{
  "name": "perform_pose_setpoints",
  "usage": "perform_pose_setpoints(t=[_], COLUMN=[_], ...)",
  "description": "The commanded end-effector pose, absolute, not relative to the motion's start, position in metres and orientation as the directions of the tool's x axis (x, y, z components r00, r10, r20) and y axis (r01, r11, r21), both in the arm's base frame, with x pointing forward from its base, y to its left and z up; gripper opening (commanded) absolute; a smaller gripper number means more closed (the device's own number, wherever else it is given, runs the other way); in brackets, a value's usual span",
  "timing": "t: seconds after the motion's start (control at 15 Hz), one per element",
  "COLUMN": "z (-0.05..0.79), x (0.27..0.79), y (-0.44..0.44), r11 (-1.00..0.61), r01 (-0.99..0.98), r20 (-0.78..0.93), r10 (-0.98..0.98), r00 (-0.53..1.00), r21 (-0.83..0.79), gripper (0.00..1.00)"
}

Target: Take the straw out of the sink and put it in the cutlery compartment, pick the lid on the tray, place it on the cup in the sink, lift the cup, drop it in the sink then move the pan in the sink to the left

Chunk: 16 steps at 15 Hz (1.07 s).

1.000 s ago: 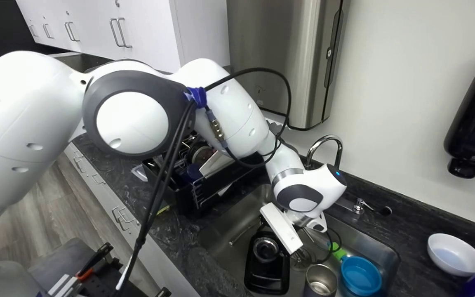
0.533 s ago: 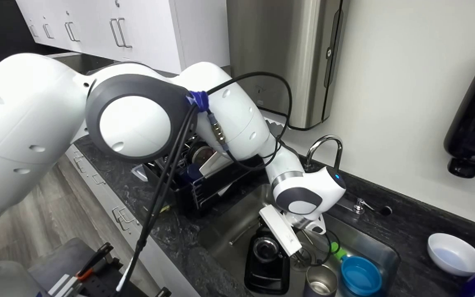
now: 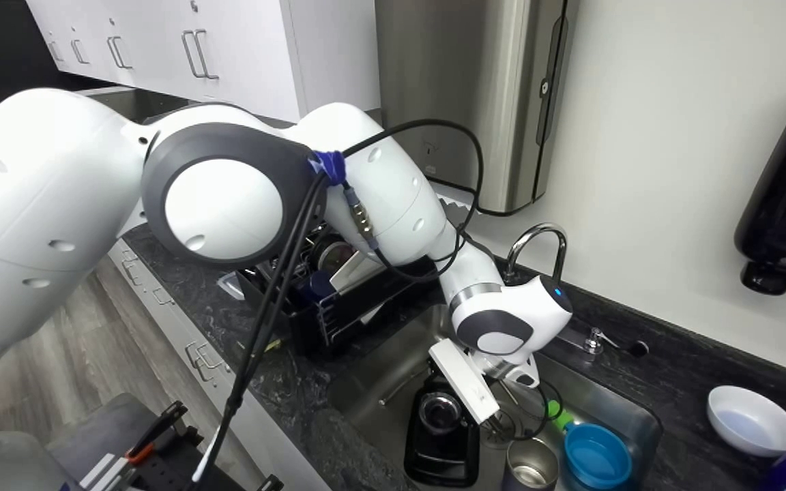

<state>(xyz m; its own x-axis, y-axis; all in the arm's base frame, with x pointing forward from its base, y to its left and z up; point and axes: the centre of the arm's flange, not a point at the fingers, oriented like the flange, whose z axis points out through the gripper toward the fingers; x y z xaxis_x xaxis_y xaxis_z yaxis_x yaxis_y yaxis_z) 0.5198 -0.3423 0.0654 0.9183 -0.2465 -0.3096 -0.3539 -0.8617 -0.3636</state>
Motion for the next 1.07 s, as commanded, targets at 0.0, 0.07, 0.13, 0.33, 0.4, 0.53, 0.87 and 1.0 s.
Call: perform_pose_setpoints(t=[0.0,0.07,0.13,0.33,0.4,0.53,0.87,1.0], z=[0.065,0.064,0.064,0.064,0.064,0.062,0.043,0.034], x=[0.52,0.522,0.523,0.525,0.525,0.524,0.519,0.52], y=[-0.342,-0.344,-0.345,-0.355,-0.359,-0.368,-0.374,-0.372], r11=[-0.867,-0.862,-0.857,-0.858,-0.856,-0.856,-0.865,-0.869], r01=[-0.339,-0.345,-0.348,-0.349,-0.352,-0.355,-0.315,-0.284], r20=[-0.298,-0.286,-0.278,-0.25,-0.242,-0.233,-0.215,-0.2], r10=[-0.236,-0.247,-0.253,-0.268,-0.276,-0.284,-0.247,-0.22], r00=[0.925,0.926,0.927,0.93,0.93,0.93,0.945,0.955], r21=[-0.365,-0.372,-0.38,-0.378,-0.378,-0.375,-0.39,-0.404], gripper=[1.0,1.0,1.0,1.0,1.0,1.0,1.0,1.0])
